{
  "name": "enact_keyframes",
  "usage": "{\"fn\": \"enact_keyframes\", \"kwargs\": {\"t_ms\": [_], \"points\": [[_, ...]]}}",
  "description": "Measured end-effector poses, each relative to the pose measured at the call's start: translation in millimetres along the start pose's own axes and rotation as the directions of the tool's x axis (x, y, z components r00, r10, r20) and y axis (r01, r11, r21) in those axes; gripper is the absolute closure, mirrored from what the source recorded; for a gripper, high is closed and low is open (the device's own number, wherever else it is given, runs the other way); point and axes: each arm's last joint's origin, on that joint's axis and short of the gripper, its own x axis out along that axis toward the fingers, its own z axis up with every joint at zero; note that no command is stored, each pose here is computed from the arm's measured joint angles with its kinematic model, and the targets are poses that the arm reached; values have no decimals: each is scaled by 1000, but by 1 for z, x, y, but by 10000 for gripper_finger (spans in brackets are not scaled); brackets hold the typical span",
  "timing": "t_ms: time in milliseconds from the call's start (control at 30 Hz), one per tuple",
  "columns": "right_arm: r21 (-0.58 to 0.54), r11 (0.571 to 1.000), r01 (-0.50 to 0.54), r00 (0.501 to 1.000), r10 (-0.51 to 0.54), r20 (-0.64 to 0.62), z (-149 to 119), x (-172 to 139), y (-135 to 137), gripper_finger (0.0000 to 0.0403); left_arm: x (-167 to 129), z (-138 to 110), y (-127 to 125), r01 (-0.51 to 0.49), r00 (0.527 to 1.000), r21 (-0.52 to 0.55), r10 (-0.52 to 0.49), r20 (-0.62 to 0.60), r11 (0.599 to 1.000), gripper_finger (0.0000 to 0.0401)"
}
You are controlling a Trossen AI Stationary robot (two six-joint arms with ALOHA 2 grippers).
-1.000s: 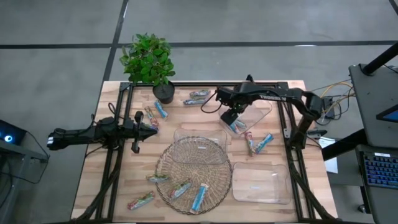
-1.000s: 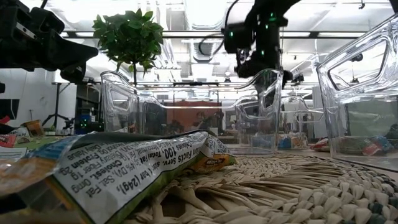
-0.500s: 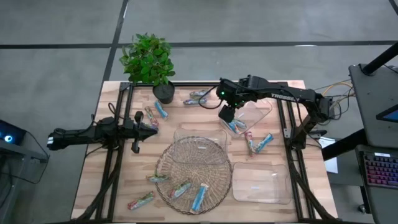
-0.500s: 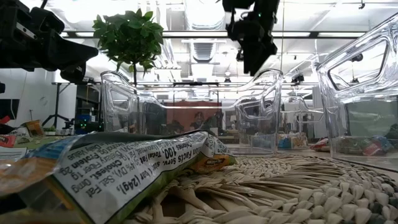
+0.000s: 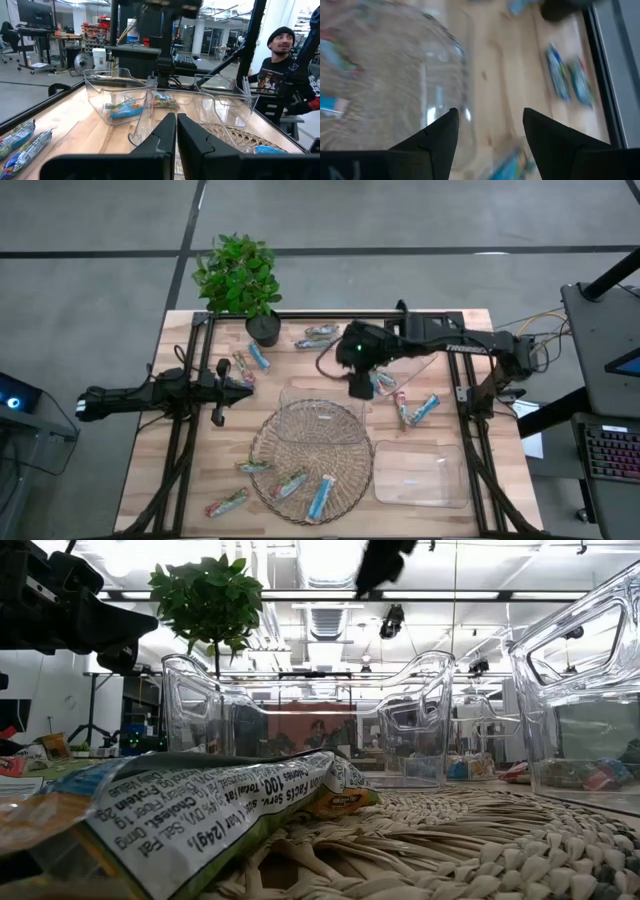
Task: Pick and place Granola Bars by type
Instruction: Put the yellow granola bar into the top transparent bin
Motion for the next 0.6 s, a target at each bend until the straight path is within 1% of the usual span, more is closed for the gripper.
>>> {"fn": "enact_keyframes", "kwargs": {"t_ms": [100, 200, 300, 433, 500, 600], "points": [[-115, 993, -33, 998, 39, 56, 5, -1, 23, 193, 0, 0, 0, 0, 1000, 0, 0, 0, 1000, 401], [-261, 963, -59, 993, 85, 86, 7, -2, 49, 193, 0, 0, 0, 0, 1000, 0, 0, 0, 1000, 401], [-353, 932, -85, 983, 136, 121, 7, -4, 75, 193, 0, 0, 0, 0, 1000, 0, 0, 0, 1000, 401], [-387, 914, -122, 968, 195, 155, 6, -10, 104, 183, 0, 0, 0, 0, 1000, 0, 0, 0, 1000, 401], [-406, 904, -135, 963, 216, 160, 4, -12, 114, 170, 0, 0, 0, 0, 1000, 0, 0, 0, 1000, 401], [-408, 900, -152, 957, 237, 166, 3, -15, 124, 142, 0, 0, 0, 0, 1000, 0, 0, 0, 1000, 401]]}}
